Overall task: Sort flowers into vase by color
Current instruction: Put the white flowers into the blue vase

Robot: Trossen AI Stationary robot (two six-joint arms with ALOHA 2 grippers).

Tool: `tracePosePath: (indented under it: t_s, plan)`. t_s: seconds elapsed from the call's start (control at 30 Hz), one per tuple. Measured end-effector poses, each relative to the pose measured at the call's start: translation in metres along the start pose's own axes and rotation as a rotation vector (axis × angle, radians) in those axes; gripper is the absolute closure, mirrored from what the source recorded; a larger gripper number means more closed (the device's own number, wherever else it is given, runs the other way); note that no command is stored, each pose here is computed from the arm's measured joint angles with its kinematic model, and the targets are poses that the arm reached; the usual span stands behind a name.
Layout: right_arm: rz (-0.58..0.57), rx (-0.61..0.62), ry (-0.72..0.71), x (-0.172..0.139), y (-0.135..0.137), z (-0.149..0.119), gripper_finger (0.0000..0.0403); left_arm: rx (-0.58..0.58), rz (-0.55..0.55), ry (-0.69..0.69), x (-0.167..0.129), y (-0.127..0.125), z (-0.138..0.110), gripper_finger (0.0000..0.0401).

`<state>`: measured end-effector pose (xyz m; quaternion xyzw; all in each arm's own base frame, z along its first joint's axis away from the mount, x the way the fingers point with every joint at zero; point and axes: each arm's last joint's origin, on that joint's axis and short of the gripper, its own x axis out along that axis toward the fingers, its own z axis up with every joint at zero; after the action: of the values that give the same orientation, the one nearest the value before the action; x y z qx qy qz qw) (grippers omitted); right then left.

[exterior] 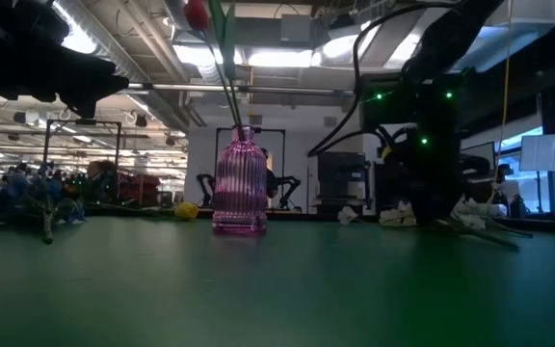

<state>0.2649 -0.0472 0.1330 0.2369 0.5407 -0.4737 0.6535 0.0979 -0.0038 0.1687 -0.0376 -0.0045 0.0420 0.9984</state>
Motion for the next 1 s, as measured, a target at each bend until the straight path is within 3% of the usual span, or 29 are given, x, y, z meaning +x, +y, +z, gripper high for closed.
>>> tracePosePath:
  t_s: [0.2,0.3,0.5,0.63,0.77,0.87,1.0]
  plan:
    - [0.101,-0.09,-0.007,-0.006,0.004,0.001,0.039,0.0,0.0,0.0,0.0,0.0,0.0,0.0234]
    - [0.237,-0.138,-0.096,-0.028,0.009,0.002,0.038,0.0,0.0,0.0,0.0,0.0,0.0,0.0234]
    - [0.527,-0.231,-0.356,-0.108,0.003,-0.018,0.0396,0.0,0.0,0.0,0.0,0.0,0.0,0.0234]
    - [0.743,-0.335,-0.552,-0.166,-0.012,-0.053,0.0391,0.0,-0.001,0.0,0.0,0.0,0.0,0.0234]
    - [0.938,-0.564,-0.728,-0.212,-0.032,-0.102,0.0397,0.0,0.0,-0.001,0.0,0.0,0.0,0.0234]
    - [1.099,-0.729,-0.734,-0.231,-0.048,-0.138,0.0397,0.0,-0.001,0.0,0.0,0.0,0.0,0.0234]
    - [1.21,-0.925,-0.694,-0.24,-0.068,-0.177,0.0399,0.0,0.0,0.0,0.0,0.0,0.0,0.0234]
